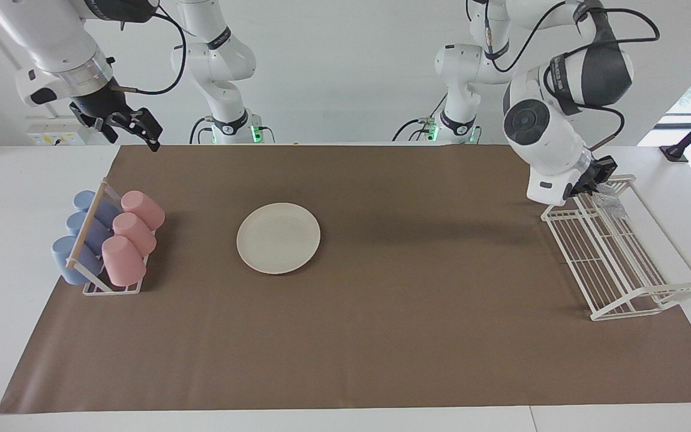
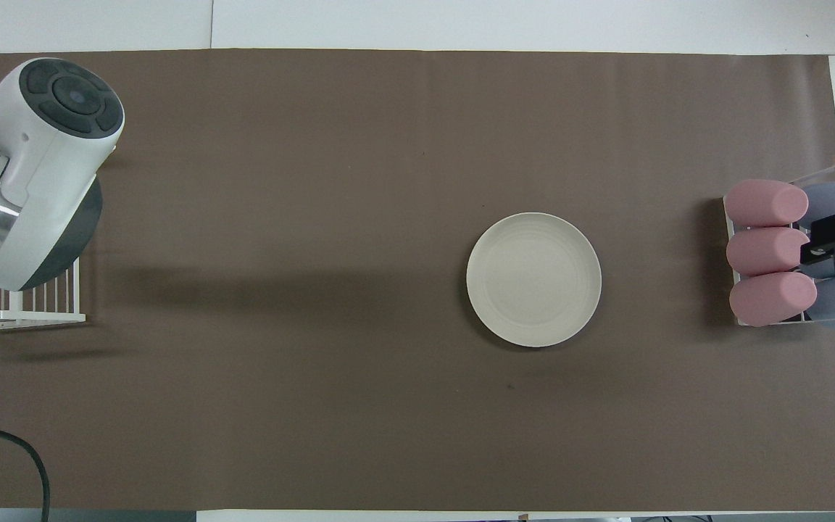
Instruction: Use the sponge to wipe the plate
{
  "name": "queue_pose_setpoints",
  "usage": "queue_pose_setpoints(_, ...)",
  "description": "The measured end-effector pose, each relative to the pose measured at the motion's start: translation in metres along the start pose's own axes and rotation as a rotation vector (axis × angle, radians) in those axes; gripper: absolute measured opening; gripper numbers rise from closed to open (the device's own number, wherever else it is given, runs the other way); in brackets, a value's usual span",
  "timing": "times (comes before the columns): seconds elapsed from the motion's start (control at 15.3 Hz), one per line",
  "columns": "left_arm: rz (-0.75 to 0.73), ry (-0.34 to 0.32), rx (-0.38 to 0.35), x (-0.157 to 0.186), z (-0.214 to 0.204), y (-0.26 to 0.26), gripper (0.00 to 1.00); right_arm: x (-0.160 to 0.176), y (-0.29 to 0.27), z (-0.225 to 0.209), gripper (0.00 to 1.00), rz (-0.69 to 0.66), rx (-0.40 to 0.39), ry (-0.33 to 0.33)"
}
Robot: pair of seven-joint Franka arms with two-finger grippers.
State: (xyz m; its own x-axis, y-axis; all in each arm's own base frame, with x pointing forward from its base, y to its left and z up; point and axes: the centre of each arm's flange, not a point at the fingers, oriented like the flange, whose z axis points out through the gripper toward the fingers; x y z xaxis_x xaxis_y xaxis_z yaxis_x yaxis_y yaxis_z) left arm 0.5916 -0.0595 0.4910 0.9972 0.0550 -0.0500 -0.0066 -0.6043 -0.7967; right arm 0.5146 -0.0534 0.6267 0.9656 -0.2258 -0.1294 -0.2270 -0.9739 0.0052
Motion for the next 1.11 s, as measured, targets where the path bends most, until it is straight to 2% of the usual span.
queue_pose_setpoints(0.2, 0.012, -0.010, 0.149, 0.021, 0.038, 0.018, 0.05, 0.001, 0.003, 0.001, 1.00, -0.096, 0.003, 0.001)
queue_pose_setpoints(0.33, -0.012, -0.020, 0.182, 0.029, 0.054, 0.041, 0.05, 0.003, 0.003, -0.001, 1.00, -0.124, 0.005, 0.021)
queue_pose_setpoints(0.65, -0.066, -0.006, 0.164, 0.034, 0.060, 0.055, 0.05, 0.009, 0.001, -0.006, 1.00, -0.135, 0.007, 0.079)
queue_pose_setpoints(1.11, -0.113, 0.012, 0.105, 0.035, 0.070, 0.067, 0.05, 0.009, 0.001, -0.004, 1.00, -0.136, 0.006, 0.079)
